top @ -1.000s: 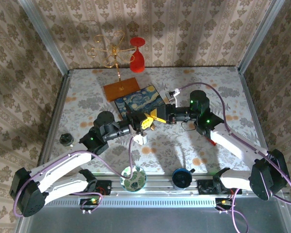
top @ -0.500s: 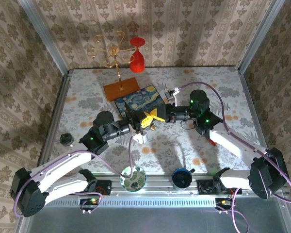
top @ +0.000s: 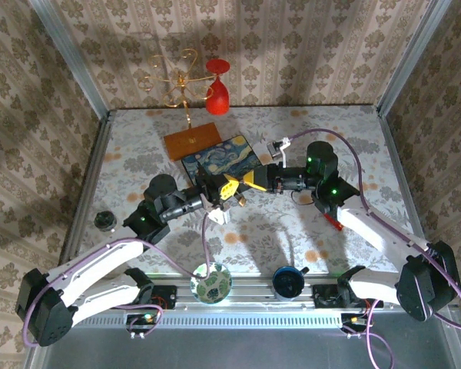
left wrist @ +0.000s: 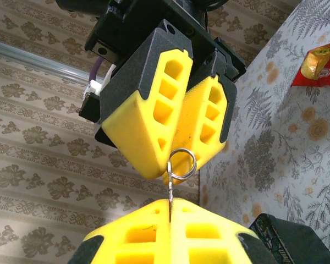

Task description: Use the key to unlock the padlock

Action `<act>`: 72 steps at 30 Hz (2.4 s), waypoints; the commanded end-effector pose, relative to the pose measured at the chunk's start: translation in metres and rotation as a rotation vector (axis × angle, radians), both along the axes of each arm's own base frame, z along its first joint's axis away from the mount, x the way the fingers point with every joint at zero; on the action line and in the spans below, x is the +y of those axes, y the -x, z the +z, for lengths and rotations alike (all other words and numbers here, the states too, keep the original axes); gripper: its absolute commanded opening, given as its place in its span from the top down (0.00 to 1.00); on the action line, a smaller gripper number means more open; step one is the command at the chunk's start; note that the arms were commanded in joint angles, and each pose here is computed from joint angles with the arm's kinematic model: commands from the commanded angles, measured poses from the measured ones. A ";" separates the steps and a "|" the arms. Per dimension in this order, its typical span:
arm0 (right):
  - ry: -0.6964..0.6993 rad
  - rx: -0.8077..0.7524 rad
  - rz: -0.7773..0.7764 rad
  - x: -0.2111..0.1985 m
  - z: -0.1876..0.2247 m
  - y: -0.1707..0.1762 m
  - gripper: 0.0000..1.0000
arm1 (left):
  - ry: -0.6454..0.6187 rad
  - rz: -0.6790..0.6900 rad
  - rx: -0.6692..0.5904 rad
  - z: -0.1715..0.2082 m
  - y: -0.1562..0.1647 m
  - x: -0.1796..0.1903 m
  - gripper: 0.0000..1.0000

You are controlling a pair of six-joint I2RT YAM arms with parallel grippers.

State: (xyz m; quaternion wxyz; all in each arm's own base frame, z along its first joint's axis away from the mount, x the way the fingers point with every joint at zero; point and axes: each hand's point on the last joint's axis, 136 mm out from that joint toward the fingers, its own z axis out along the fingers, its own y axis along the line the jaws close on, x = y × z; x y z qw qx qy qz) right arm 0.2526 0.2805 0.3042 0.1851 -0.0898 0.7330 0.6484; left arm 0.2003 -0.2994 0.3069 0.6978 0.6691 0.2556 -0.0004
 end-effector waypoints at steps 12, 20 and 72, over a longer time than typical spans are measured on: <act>-0.023 -0.030 0.031 0.000 0.017 0.006 0.82 | -0.037 0.018 -0.041 -0.004 -0.003 0.000 1.00; -0.024 -0.013 0.047 0.004 0.016 0.004 0.83 | -0.069 0.026 -0.064 -0.007 -0.005 -0.002 1.00; 0.466 -0.131 -0.757 -0.104 -0.121 -0.040 1.00 | 0.859 0.829 1.434 -0.105 -0.086 0.051 0.05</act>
